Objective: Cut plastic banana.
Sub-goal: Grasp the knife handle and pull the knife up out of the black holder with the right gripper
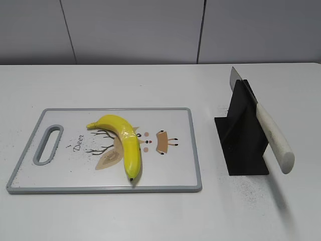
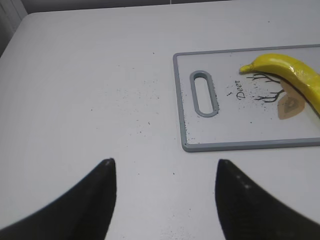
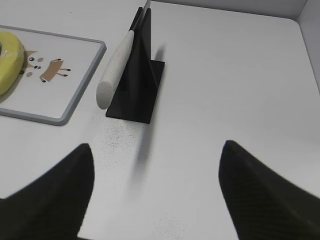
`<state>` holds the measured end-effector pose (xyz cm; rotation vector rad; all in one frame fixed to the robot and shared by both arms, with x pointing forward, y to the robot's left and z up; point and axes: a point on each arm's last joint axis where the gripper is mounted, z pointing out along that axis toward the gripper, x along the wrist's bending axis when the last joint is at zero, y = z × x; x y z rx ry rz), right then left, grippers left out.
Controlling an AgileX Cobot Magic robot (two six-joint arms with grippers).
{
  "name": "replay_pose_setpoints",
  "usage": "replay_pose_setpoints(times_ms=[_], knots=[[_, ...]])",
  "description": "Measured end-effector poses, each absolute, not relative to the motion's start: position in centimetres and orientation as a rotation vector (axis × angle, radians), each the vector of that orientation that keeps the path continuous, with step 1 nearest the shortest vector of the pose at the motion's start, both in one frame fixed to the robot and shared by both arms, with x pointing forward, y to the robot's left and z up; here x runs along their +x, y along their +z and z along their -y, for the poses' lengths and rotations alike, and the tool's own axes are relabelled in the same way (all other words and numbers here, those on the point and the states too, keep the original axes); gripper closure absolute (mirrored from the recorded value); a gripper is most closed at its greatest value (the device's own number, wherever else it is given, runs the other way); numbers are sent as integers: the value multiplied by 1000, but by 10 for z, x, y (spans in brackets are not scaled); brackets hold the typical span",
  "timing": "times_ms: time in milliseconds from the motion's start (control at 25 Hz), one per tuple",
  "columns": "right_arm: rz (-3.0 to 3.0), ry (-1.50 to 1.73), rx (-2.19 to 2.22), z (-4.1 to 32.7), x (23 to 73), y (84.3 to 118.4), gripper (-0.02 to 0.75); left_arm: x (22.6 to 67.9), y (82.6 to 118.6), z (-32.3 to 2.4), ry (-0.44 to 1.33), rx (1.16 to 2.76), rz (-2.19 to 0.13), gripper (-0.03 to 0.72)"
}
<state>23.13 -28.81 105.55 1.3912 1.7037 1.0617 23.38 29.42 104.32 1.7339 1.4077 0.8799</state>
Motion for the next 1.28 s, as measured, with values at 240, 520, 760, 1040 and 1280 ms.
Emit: replay_pose_setpoints(times_ms=[240, 520, 760, 1040, 1280], knots=[[-1704, 1064, 1392, 288, 231, 1056, 148, 234, 1043, -294, 880, 1734, -1408, 103], [-1705, 1069, 1392, 288, 231, 1056, 148, 234, 1043, -294, 880, 1734, -1408, 103], [-1762, 1022, 1477, 287, 250, 1069, 148, 234, 1043, -294, 880, 1734, -1408, 103], [-1768, 984, 1748, 284, 291, 1095, 148, 234, 1043, -294, 880, 1734, -1408, 103], [-1811, 962, 1903, 278, 323, 1107, 148, 234, 1043, -294, 880, 1734, -1408, 103]])
